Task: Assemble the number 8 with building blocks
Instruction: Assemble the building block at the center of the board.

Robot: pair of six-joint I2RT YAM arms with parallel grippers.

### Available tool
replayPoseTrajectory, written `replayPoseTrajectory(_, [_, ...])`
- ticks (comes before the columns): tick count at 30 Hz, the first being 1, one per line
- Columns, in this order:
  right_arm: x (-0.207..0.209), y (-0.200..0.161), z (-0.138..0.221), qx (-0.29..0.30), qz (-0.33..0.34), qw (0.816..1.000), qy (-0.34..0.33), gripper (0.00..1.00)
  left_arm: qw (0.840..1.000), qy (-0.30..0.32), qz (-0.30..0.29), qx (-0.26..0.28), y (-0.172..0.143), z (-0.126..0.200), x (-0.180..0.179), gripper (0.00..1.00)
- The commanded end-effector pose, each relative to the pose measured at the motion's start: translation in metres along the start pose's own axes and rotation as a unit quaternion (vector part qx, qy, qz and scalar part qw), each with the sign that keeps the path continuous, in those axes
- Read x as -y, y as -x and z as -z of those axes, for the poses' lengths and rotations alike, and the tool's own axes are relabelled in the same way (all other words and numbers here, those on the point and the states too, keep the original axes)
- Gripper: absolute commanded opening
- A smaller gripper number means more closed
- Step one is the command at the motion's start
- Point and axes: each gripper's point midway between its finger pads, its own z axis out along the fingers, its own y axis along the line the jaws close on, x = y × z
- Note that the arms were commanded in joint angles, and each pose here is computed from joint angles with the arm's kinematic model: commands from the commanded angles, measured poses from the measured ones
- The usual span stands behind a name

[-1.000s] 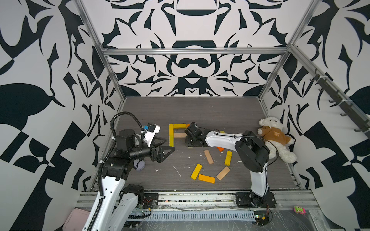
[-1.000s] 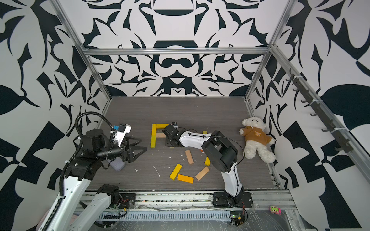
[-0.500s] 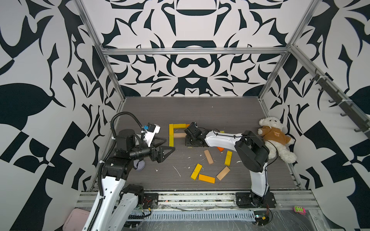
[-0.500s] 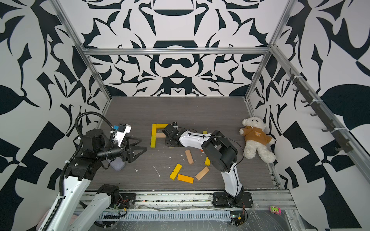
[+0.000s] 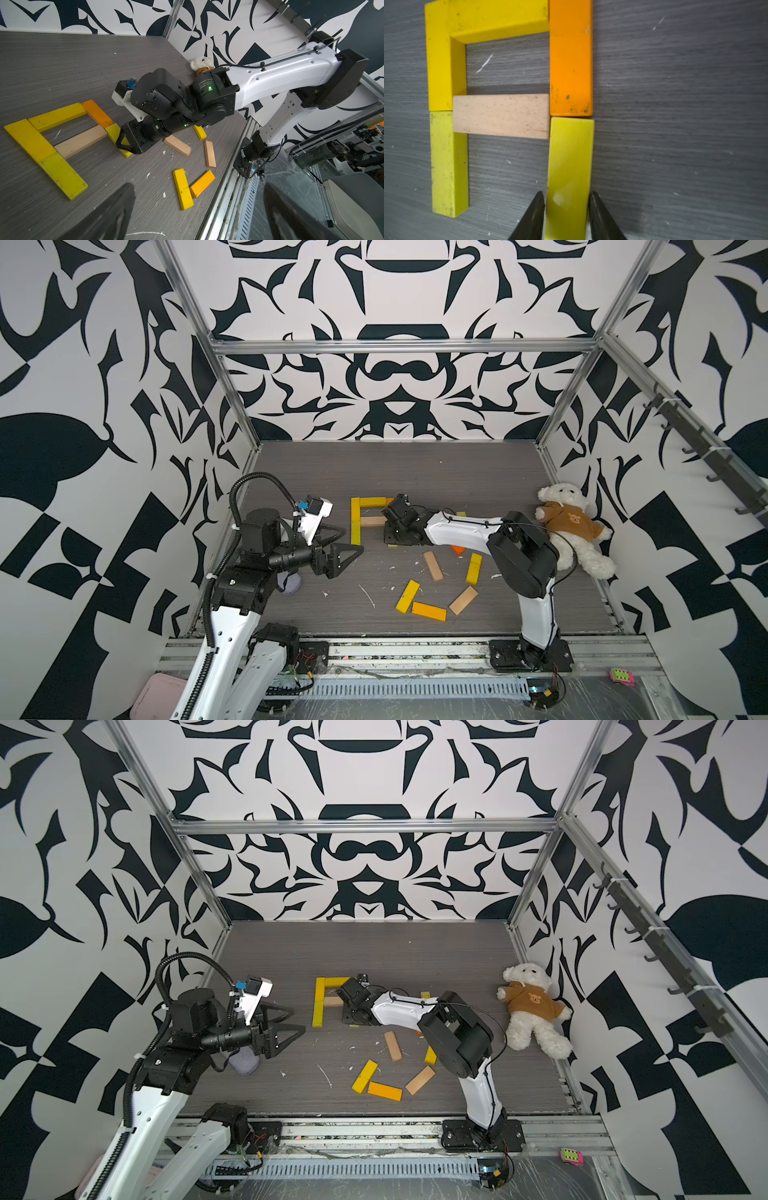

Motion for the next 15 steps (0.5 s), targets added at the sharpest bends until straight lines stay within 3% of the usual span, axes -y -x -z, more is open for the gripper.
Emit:
replayPoseTrajectory(1, [-0.0106,0.0075,0.0021,0.013,-0.003,1.000,0.011,0.38,1.000,-0.006,-0.008,0.005,0.0006,0.0012,0.0026,0.99])
replayPoseTrajectory(15, [-0.0109,0.0104,0.0031,0.016,0.004,1.000,0.004,0.35,1.000,-0.005,-0.007,0.004,0.0005,0.0009,0.0022,0.99])
